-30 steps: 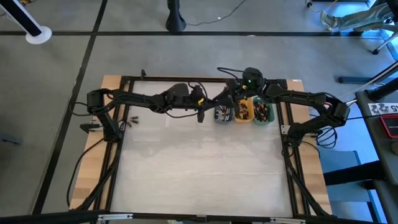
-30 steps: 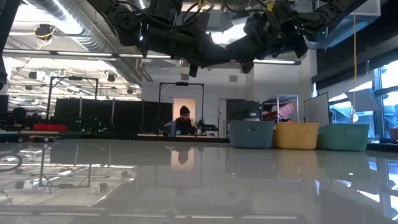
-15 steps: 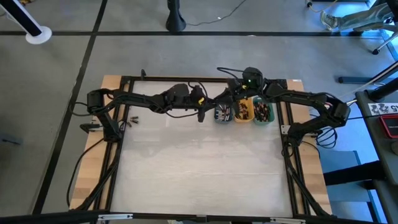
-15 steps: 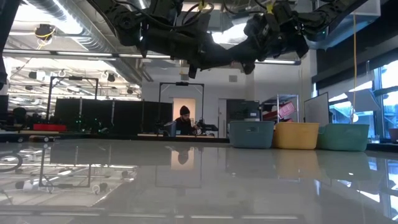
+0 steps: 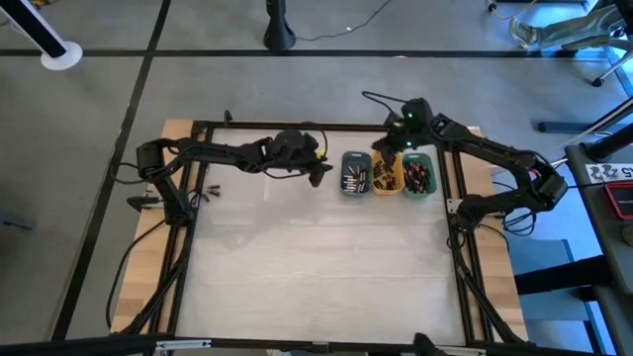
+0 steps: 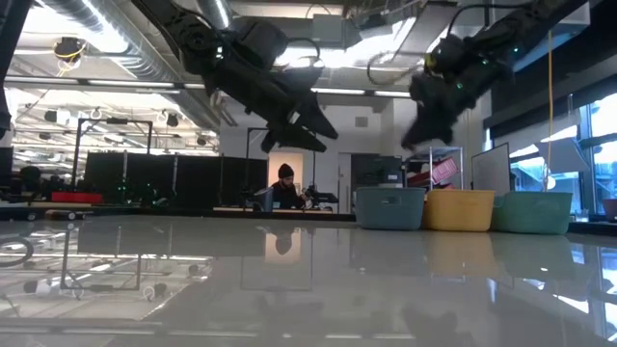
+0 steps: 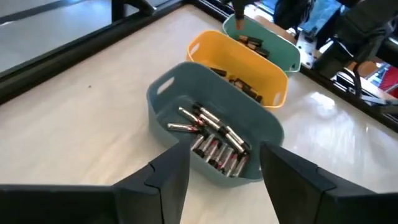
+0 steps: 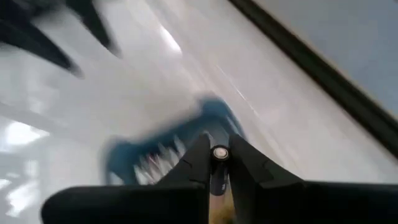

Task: Sort batteries
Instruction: Put the black battery into the yellow bin

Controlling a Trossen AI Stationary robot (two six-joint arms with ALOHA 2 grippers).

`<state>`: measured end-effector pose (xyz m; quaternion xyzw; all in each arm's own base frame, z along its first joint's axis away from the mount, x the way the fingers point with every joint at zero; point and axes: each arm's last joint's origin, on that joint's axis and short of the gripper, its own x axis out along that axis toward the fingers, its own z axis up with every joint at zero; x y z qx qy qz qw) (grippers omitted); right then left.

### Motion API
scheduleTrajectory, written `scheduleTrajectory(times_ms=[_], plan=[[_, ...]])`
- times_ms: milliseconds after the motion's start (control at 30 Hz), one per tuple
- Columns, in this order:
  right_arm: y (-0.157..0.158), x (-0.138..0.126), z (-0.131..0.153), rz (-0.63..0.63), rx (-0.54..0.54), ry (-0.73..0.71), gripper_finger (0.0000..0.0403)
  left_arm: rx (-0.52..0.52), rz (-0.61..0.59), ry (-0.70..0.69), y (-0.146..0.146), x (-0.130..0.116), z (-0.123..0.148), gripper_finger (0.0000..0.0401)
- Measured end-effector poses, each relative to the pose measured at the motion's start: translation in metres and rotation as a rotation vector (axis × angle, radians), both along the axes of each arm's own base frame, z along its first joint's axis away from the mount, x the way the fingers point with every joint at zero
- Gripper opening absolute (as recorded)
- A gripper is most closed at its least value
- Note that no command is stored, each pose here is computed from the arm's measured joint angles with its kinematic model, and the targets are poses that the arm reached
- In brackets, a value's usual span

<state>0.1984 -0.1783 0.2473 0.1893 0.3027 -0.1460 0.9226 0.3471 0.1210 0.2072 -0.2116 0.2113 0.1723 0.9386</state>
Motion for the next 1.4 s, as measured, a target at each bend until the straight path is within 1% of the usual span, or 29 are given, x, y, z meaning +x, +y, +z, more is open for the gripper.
scheduleTrajectory(times_ms=[100,167,433,767,867,1033,1200,1300,1400], plan=[[0.002,-0.007,-0.01,-0.08,0.006,0.152,0.003,0.009,0.003,-0.012,0.002,0.0,0.001,0.0181],[0.003,-0.009,-0.014,-0.109,0.003,0.196,0.0032,0.015,0.004,-0.027,0.003,0.0,0.003,0.0181],[0.012,-0.017,-0.044,-0.105,0.116,0.256,0.0034,0.023,0.002,-0.047,0.003,0.001,0.004,0.0182],[0.01,-0.015,-0.067,-0.118,0.19,0.32,0.0038,0.024,0.003,-0.058,0.003,0.002,0.005,0.0182],[0.009,-0.014,-0.07,-0.117,0.201,0.332,0.0049,0.023,0.002,-0.058,0.003,0.002,0.005,0.0182],[0.008,-0.014,-0.072,-0.117,0.2,0.332,0.0084,0.019,0.002,-0.052,0.003,0.002,0.005,0.0182],[0.008,-0.014,-0.072,-0.117,0.2,0.332,0.0111,0.003,0.0,0.005,0.002,-0.001,0.0,0.0182],[0.009,-0.014,-0.071,-0.116,0.201,0.33,0.012,-0.005,-0.015,0.108,-0.001,-0.01,-0.001,0.0182],[0.011,-0.016,-0.065,-0.109,0.199,0.313,0.0121,-0.02,-0.026,0.224,-0.003,-0.028,0.007,0.0182]])
